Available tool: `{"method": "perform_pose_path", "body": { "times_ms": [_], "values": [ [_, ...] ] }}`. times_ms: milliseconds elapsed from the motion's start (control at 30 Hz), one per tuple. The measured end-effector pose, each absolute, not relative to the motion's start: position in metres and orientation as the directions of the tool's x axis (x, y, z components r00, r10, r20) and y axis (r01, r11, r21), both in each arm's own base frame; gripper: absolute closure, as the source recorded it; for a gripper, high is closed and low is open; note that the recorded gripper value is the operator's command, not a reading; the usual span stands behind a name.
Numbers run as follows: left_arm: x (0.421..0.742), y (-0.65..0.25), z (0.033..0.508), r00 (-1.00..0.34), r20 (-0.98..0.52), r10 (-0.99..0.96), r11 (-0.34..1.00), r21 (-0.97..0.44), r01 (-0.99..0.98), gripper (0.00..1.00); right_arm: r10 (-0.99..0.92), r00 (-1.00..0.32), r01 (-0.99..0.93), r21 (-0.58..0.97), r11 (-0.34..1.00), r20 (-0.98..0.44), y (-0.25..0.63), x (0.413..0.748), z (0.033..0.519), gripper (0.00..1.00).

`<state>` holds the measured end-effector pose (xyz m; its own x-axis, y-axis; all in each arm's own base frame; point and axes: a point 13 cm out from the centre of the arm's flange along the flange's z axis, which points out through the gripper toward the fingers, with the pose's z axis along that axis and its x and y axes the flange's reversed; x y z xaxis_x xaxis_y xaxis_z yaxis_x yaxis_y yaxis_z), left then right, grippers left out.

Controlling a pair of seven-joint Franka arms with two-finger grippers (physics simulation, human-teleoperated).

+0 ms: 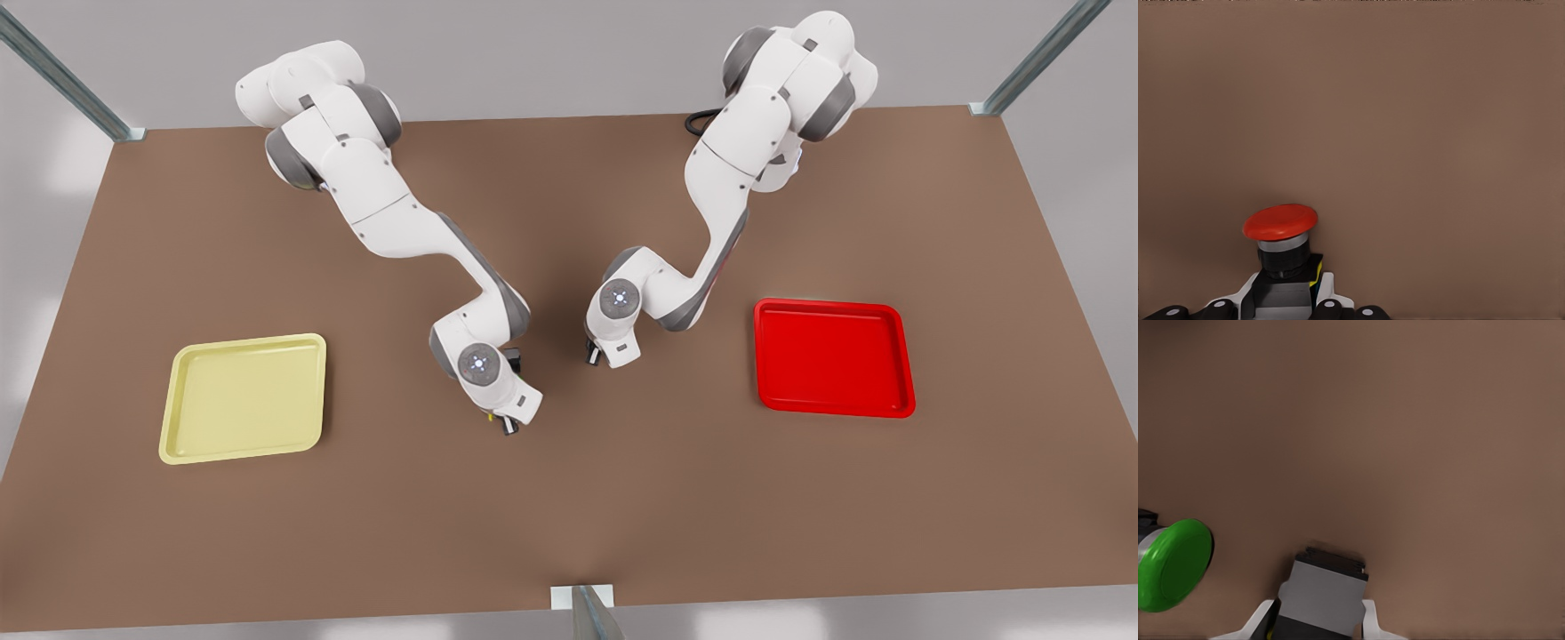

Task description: Place the switches on the corresponding trays according to their colors

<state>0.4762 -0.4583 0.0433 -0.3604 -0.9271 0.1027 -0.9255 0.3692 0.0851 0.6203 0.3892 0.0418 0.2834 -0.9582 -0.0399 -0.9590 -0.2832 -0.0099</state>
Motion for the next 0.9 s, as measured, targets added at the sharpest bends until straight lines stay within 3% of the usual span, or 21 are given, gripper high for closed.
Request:
{"method": "perform_pose_path", "body": {
  "times_ms": [133,300,433,567,633,667,700,833,900],
  "values": [
    [0.508,-0.421,0.093,-0.364,0.023,-0.931,0.364,0.067,-0.929,0.58,-0.957,0.287,-0.958,-0.012,-0.286,-0.039,0.385,0.624,0.045,0.64],
    [0.612,-0.21,0.142,-0.148,-0.126,-0.981,0.14,0.07,-0.988,0.58,-0.961,0.274,-0.962,-0.02,-0.273,-0.038,0.373,0.642,0.069,0.64],
    [0.615,-0.111,0.139,-0.082,-0.172,-0.982,0.06,0.131,-0.99,0.58,-0.984,0.18,-0.984,-0.002,-0.18,-0.015,0.291,0.676,0.104,0.64],
    [0.589,-0.049,0.13,-0.097,-0.217,-0.971,0.047,0.224,-0.974,0.56,-0.998,0.014,-0.998,0.07,-0.009,0.064,0.126,0.699,0.107,0.64],
    [0.579,-0.032,0.125,-0.116,-0.229,-0.966,0.055,0.258,-0.965,0.5,-0.994,-0.047,-0.99,0.125,0.059,0.102,0.048,0.682,0.104,0.64],
    [0.576,-0.028,0.123,-0.129,-0.232,-0.964,0.064,0.271,-0.961,0.08,-0.99,-0.068,-0.984,0.156,0.087,0.122,0.013,0.668,0.101,0.64],
    [0.574,-0.026,0.122,-0.142,-0.234,-0.962,0.073,0.28,-0.957,0.0,-0.987,-0.085,-0.975,0.193,0.11,0.134,-0.016,0.649,0.096,0.64],
    [0.57,-0.025,0.121,-0.182,-0.232,-0.955,0.108,0.3,-0.948,0.0,-0.981,-0.129,-0.94,0.298,0.168,0.146,-0.103,0.568,0.065,0.64],
    [0.571,-0.031,0.129,-0.204,-0.227,-0.952,0.131,0.299,-0.945,0.0,-0.982,-0.129,-0.943,0.29,0.164,0.135,-0.127,0.559,0.055,0.6]
  ]
}}
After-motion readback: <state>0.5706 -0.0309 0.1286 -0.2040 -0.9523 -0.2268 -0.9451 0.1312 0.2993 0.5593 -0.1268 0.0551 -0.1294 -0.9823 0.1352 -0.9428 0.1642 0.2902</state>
